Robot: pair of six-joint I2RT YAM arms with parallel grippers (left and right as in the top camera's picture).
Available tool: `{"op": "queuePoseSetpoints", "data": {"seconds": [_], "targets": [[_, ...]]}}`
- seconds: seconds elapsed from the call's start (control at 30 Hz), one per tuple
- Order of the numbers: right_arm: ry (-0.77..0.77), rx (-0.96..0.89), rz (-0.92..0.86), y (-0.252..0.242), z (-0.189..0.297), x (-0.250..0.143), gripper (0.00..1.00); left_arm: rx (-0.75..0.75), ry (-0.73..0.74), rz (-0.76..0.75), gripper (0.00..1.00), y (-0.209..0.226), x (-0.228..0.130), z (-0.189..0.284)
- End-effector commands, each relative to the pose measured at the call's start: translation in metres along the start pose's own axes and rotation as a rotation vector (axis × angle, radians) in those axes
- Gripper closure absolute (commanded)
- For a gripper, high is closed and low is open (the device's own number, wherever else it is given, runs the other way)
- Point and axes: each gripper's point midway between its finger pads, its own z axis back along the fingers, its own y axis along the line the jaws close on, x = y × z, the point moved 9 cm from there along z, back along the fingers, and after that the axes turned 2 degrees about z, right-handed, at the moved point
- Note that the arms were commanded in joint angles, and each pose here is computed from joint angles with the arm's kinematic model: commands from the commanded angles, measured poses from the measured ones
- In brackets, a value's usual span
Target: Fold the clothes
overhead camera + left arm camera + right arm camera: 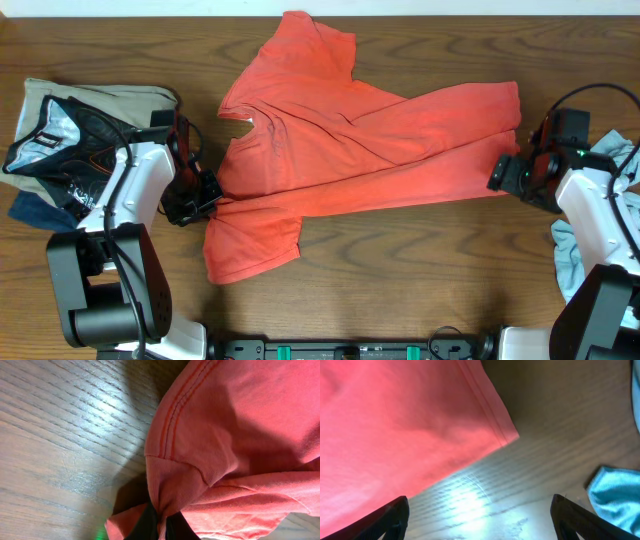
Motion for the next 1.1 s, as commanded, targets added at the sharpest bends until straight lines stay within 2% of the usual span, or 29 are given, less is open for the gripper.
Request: {"op": "queuePoseSetpoints", "data": {"seconds": [0.0,0.33,0.77,0.8,0.87,1.0,1.07], "targets": [[0.023,-0.077,-0.014,-0.01,-0.012,-0.009,0.12,0.02,0.0,0.006,0.94,0.004,0.0,-0.001],[-0.139,-0.044,-0.025,-0.008,-0.045,-0.007,0.26,0.02,0.0,0.006,0.93,0.004,0.0,-0.001],[-0.052,-0.034,-0.02,-0.006,-0.092,-0.014,0.29,0.02,0.0,0.007,0.94,0.004,0.0,-0.001],[-0.048,-0.026,-0.02,-0.005,-0.093,-0.015,0.32,0.02,0.0,0.006,0.93,0.004,0.0,-0.001],[-0.046,-0.02,-0.019,-0.005,-0.093,-0.015,0.43,0.02,0.0,0.007,0.93,0.004,0.0,-0.001],[-0.041,-0.018,-0.019,-0.005,-0.093,-0.016,0.75,0.02,-0.001,0.006,0.94,0.004,0.0,-0.001],[-0.033,-0.02,-0.019,-0.005,-0.093,-0.017,0.87,0.02,0.0,0.006,0.93,0.004,0.0,-0.001]]}}
